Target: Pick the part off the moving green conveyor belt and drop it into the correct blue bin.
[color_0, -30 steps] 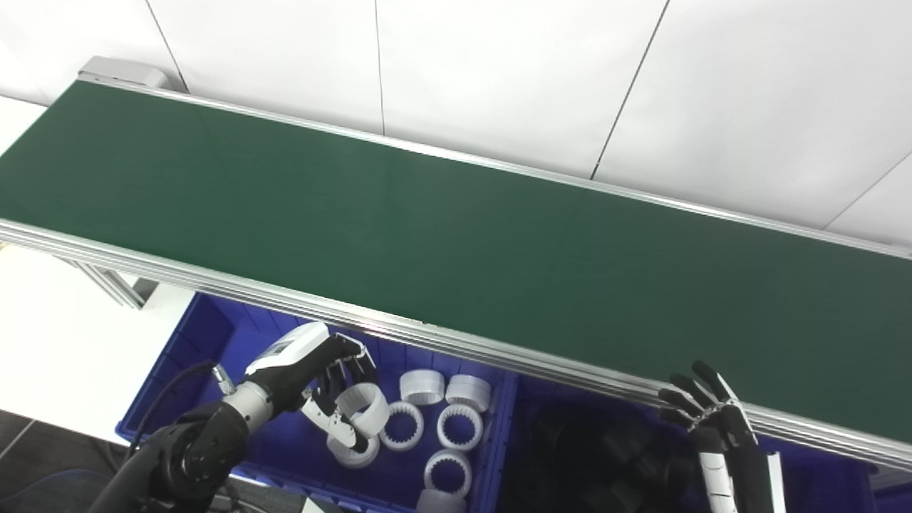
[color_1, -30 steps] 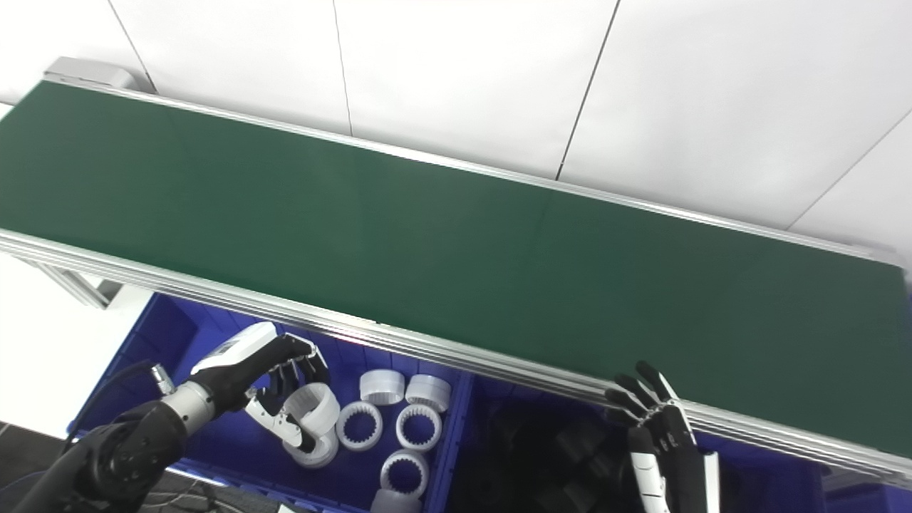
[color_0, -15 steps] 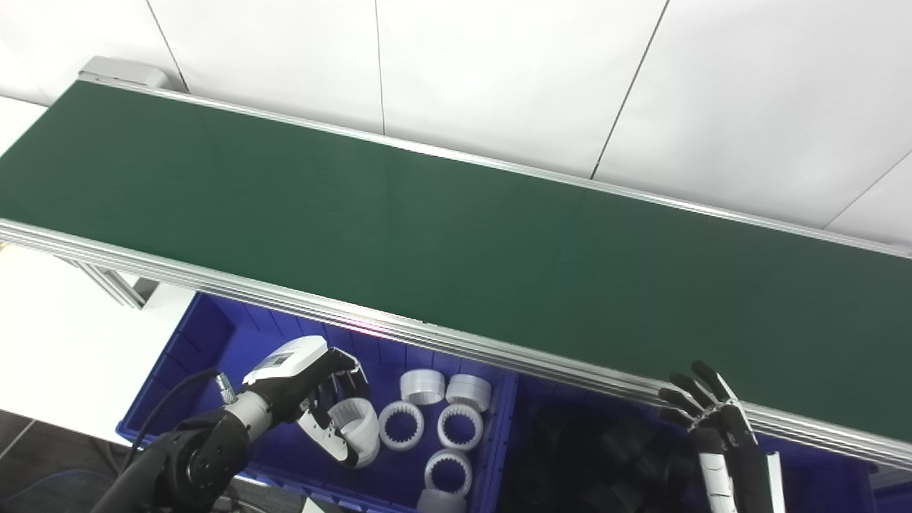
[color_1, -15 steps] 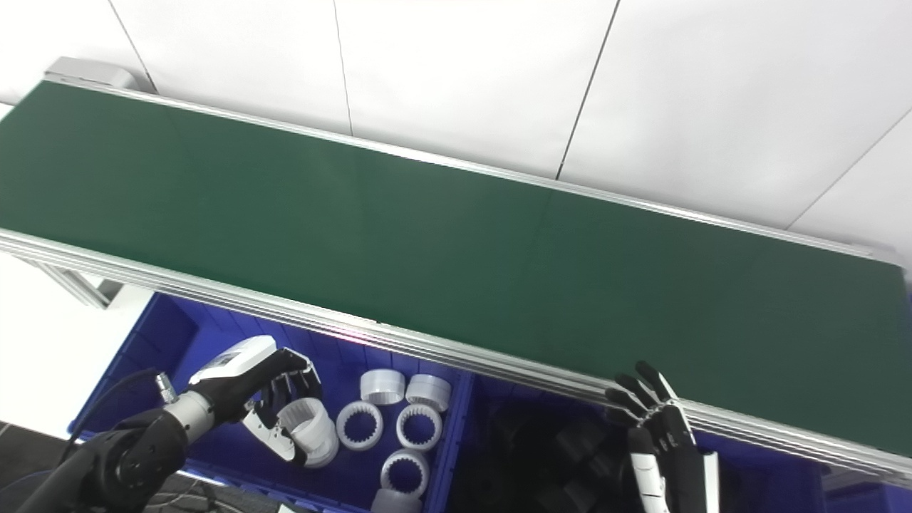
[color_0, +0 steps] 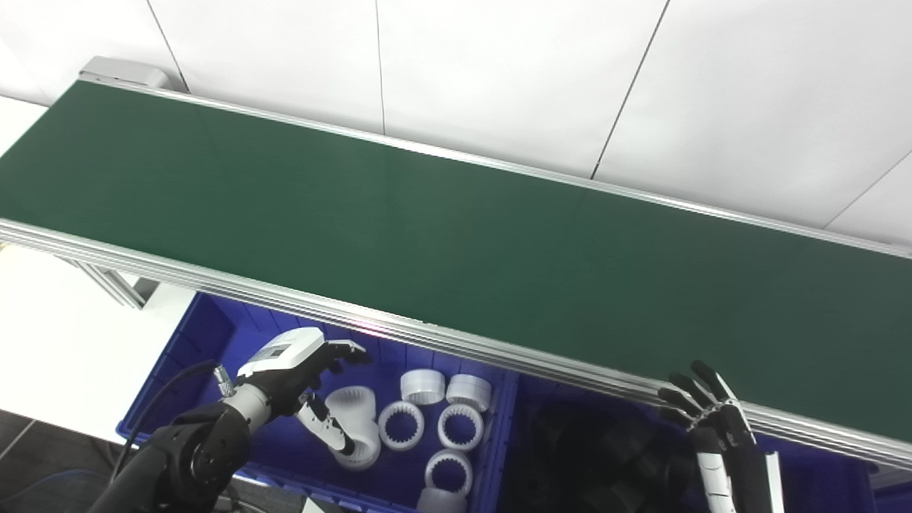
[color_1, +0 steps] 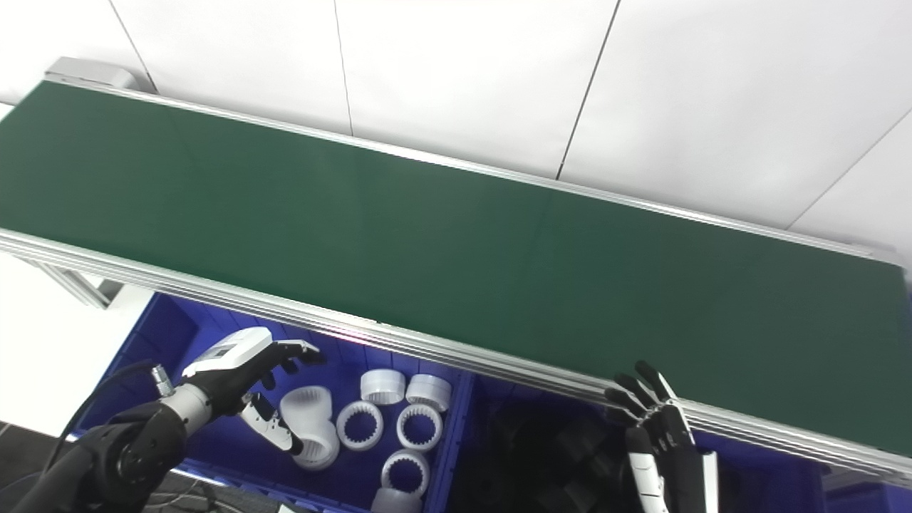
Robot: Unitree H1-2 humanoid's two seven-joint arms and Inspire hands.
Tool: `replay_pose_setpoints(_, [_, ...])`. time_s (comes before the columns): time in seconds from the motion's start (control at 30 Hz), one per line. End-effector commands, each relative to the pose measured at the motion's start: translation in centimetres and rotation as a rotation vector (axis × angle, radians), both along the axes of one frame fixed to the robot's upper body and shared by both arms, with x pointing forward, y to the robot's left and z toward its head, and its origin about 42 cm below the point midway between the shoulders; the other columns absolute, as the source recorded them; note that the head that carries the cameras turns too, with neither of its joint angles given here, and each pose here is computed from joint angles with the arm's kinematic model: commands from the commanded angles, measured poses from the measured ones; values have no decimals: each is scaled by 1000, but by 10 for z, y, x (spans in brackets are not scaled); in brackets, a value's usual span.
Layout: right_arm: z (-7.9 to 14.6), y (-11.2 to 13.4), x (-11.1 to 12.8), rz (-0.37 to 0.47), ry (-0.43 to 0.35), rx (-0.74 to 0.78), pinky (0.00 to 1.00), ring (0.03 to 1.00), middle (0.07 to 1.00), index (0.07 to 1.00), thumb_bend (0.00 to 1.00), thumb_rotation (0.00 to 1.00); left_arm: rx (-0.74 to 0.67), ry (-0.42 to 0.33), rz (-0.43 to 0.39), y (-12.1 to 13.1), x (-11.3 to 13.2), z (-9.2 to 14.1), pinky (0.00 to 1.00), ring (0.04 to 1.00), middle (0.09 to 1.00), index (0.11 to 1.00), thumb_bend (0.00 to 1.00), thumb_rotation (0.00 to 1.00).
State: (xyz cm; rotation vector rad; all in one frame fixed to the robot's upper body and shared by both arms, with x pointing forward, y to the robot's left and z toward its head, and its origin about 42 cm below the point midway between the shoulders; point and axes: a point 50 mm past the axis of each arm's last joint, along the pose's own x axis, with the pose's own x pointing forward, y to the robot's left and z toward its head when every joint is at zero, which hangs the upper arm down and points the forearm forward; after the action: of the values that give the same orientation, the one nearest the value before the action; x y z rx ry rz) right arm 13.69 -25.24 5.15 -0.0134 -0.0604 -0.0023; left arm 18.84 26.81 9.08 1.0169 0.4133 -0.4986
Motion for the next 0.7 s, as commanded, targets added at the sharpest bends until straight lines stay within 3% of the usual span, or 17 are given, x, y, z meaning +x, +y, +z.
replay_pose_setpoints(0.0, [6, 0, 2, 2, -53, -5, 644, 729, 782, 857, 675, 755, 20, -26, 7, 5, 5, 11, 594, 802, 876, 865, 863, 0])
replay_pose_setpoints(0.23, [5, 1, 2, 0, -51, -2, 643, 727, 778, 857, 679, 748, -20, -35, 8, 3, 5, 22, 603, 805, 864, 857, 845, 0])
replay_pose_setpoints(0.33, [4, 1, 2, 3, -51, -2, 645, 728, 781, 858, 679, 749, -67, -58, 5, 2, 4, 30, 577, 747, 821, 829, 816, 0])
replay_pose_setpoints(0.47, [3, 2, 3, 3, -51, -4, 645, 727, 780, 859, 665, 748, -125, -136, -9, -3, 1, 53, 577, 712, 780, 795, 782, 0])
replay_pose_setpoints(0.67, [-1, 5, 5, -1, -44, -1, 636, 722, 776, 854, 676, 751, -351, -277, -39, -14, -1, 90, 514, 609, 684, 701, 738, 0])
